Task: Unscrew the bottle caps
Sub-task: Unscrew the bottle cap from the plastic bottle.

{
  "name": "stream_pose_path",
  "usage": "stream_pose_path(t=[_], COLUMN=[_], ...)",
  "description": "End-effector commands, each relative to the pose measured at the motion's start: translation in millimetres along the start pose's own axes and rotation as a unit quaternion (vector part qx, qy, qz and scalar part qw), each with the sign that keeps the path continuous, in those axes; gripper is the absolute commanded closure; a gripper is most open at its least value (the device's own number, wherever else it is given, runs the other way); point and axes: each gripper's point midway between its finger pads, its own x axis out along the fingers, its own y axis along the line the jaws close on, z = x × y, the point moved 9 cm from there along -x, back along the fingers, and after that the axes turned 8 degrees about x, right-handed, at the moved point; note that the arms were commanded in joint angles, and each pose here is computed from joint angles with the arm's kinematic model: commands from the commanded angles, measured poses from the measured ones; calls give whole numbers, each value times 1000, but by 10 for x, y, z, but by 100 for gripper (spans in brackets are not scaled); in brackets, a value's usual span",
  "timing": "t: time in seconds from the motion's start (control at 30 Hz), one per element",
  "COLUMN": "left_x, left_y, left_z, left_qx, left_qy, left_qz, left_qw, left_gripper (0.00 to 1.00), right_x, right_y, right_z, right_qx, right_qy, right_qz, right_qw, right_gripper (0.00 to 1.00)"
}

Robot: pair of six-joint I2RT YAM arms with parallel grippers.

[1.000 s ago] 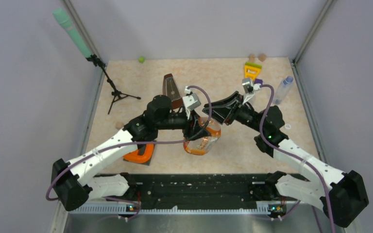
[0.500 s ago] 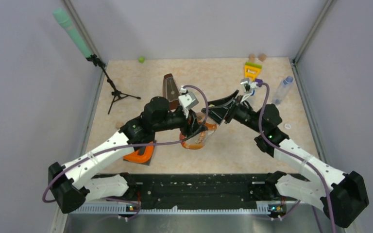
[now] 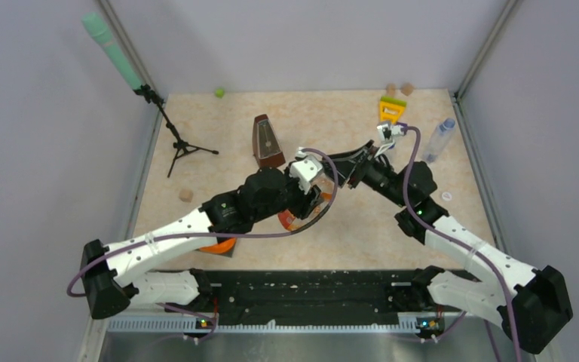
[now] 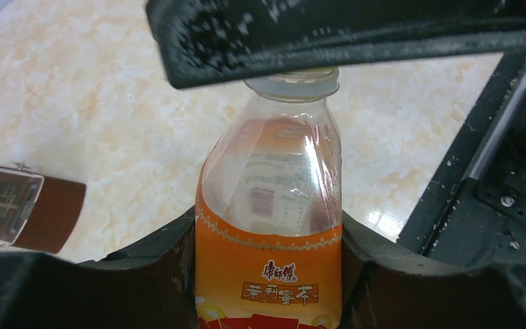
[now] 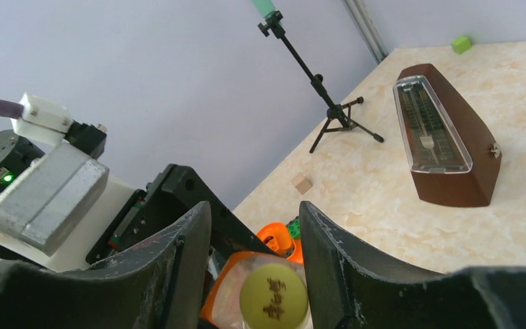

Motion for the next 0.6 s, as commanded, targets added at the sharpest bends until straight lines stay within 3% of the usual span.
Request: stream_pose_path(t=[0.0,0.17,0.57], left_x=[-88,-80,-93], left_y=[125,126,83], left_z=[292,283,298], left_qx=[-12,-17,-12], left_qy=[-58,-61,-72], left_qz=[63,66,39], left_qw=[996,996,997], left_gripper=[100,100,100], right_x=[37,38,47], right_y=[91,72,38], right_z=[65,58,29], right_qx=[3,0,-1], right_qy=[-10,-2,5], right_qz=[18,6,2], right_qw=[1000,1000,1000], right_gripper=[51,52,88])
